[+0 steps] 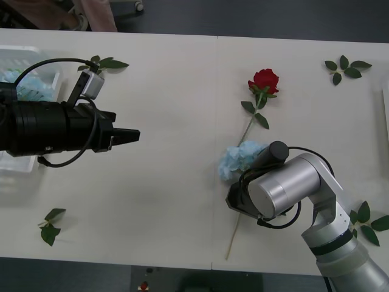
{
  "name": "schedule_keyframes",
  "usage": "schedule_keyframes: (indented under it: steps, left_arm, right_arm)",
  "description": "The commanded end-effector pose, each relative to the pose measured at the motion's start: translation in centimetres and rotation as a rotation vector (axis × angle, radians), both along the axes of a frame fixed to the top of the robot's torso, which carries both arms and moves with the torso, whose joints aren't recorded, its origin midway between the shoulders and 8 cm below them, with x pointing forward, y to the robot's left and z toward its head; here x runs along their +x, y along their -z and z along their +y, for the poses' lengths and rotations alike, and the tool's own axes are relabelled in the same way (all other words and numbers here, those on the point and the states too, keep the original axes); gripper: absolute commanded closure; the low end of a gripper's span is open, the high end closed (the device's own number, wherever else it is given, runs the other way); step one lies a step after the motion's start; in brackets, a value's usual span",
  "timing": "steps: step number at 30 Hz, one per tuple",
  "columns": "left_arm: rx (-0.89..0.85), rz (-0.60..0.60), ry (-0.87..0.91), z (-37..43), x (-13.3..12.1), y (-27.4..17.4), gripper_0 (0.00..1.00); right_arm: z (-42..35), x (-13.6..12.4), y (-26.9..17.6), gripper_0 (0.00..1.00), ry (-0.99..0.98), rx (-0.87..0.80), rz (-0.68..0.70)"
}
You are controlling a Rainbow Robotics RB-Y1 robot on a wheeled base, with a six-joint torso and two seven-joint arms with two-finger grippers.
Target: Put the red flowers into the right box and the blue flowers into the left box
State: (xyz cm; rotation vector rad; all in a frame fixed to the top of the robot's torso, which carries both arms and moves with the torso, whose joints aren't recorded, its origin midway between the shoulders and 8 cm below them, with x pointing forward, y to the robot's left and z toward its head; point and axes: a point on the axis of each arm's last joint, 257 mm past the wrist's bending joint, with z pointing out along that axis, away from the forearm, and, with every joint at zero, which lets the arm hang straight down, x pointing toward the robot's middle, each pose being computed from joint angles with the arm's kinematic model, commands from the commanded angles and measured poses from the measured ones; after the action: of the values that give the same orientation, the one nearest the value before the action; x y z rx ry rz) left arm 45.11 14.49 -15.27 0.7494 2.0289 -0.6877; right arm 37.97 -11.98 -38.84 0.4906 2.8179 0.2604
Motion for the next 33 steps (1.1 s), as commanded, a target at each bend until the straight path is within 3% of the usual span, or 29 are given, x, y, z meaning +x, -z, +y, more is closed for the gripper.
schedule_keyframes:
  steps: [1,13,24,33]
  left_arm:
    - [-0.098,0.026,0.022,-3.6,-2.0,-3.9,0.0]
    - [-0.099,-0.027,0.207,-10.3,-7.9,-5.7,0.0]
    - [-0.134,-0.07,0.232,-12.6,-8.6,-5.0,0.0]
    - [-0.075,-0.094,0.22,-11.1,-8.3,-3.5,0.0]
  right_arm:
    - [0.8,0.4,-0.8,1.0,0.041,0.036,-0.013]
    - [-0.7,0.4,-9.5,1.0,-0.011,0.025,-0.134]
    - [-1.4,1.1,-16.9,1.0,-0.302,0.078,-0.309]
    - [-2.1,1.1,-23.0,1.0,-0.666,0.161,-0.516]
